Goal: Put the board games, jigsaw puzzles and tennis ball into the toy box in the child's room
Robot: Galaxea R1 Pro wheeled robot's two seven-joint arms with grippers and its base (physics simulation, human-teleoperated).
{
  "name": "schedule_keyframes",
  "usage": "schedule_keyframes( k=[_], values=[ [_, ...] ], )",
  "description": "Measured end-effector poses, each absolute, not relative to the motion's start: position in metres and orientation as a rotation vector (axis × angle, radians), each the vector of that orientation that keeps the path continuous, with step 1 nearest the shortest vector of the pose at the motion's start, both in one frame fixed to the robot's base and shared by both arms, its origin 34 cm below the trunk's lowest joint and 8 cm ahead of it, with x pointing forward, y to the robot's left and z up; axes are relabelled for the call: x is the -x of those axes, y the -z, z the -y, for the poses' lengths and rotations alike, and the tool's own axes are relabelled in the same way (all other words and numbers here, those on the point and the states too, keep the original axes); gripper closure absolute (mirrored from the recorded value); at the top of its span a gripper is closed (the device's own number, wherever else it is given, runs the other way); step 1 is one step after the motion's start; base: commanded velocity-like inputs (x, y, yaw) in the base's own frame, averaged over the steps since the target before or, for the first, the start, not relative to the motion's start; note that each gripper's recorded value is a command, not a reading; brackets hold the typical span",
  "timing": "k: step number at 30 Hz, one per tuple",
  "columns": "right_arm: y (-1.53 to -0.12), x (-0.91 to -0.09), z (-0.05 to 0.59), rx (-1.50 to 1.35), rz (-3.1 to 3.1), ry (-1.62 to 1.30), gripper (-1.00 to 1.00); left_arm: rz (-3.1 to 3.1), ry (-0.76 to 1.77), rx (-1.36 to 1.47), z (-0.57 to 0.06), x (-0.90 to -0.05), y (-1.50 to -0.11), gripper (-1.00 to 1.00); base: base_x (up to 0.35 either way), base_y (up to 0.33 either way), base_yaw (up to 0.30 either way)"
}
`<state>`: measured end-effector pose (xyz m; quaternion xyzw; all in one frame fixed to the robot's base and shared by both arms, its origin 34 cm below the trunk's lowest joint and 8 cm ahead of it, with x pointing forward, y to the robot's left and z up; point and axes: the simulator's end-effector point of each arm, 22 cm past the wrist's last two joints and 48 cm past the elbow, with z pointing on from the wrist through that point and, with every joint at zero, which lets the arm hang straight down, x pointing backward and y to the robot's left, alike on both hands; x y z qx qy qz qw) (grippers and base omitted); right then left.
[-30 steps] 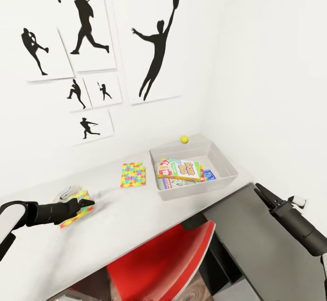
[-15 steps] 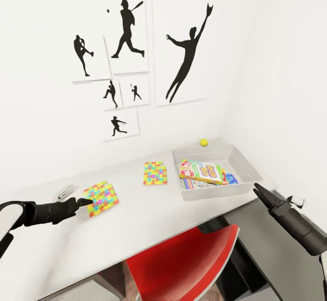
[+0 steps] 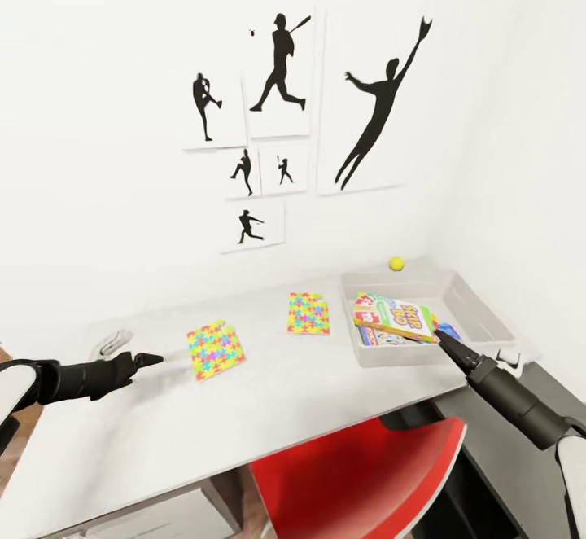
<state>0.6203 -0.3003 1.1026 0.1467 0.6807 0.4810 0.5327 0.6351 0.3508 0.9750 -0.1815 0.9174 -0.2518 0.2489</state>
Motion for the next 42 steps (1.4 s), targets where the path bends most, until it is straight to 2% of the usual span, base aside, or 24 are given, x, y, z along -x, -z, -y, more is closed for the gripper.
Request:
schedule_keyframes(
  k=[27, 42],
  values=[
    [-1.110, -0.621, 0.277, -0.305, -1.651, -1.160, -1.00, -2.436, 0.707, 0.490, -0.365, -0.634, -1.002, -1.00, 0.020, 0.195, 0.203],
    [-1.108, -0.623, 0.277, -0.321, -1.682, -1.121, -1.00, -2.401, 0.746, 0.470, -0.368, -0.629, -1.016, -1.00, -0.010, 0.069, 0.203]
  ],
)
